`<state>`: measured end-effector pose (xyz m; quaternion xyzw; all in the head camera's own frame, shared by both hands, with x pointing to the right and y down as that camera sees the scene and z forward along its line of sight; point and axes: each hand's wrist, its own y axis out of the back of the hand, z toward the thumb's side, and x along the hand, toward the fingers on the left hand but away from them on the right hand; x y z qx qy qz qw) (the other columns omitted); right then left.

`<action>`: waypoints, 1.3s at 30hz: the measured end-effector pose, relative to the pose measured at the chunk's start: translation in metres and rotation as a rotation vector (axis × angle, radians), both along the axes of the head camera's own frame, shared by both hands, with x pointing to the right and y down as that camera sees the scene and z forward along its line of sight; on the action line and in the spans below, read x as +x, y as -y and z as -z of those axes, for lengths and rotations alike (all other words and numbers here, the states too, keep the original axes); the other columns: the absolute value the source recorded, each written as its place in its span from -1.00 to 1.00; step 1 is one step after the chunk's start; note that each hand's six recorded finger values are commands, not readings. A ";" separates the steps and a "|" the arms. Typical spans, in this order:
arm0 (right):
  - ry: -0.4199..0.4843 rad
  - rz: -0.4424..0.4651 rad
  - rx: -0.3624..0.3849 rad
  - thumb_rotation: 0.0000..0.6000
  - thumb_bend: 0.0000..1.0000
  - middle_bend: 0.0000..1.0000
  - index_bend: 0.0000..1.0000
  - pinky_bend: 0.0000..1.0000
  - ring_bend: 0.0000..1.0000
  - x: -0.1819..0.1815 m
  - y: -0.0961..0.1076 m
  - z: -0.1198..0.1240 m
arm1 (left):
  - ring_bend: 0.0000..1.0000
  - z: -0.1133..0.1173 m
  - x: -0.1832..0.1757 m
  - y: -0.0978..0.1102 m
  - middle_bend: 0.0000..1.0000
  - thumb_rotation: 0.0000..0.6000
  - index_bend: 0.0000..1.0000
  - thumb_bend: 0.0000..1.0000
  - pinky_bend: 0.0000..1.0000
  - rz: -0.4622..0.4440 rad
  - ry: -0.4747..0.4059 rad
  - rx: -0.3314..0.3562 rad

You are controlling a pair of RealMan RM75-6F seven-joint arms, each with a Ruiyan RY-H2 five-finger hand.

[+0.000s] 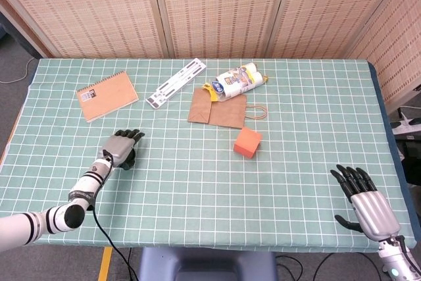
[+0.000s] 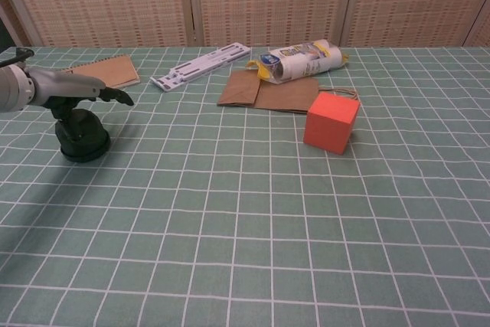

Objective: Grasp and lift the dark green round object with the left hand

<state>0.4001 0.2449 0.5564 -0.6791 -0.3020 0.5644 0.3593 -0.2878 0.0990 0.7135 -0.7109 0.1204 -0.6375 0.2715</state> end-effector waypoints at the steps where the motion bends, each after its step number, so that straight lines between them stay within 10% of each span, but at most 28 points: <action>1: 0.001 0.001 0.000 1.00 -0.83 -1.00 -1.00 -1.00 -1.00 0.000 0.000 0.000 | -1.00 0.002 -0.001 0.001 -1.00 1.00 -0.93 -0.17 -0.78 -0.010 0.020 0.001; 39: 0.013 0.014 -0.005 1.00 -0.83 -1.00 -1.00 -1.00 -1.00 -0.005 -0.004 0.000 | -0.87 -0.013 -0.006 -0.004 -0.78 1.00 -0.56 -0.21 -0.50 -0.139 0.218 -0.067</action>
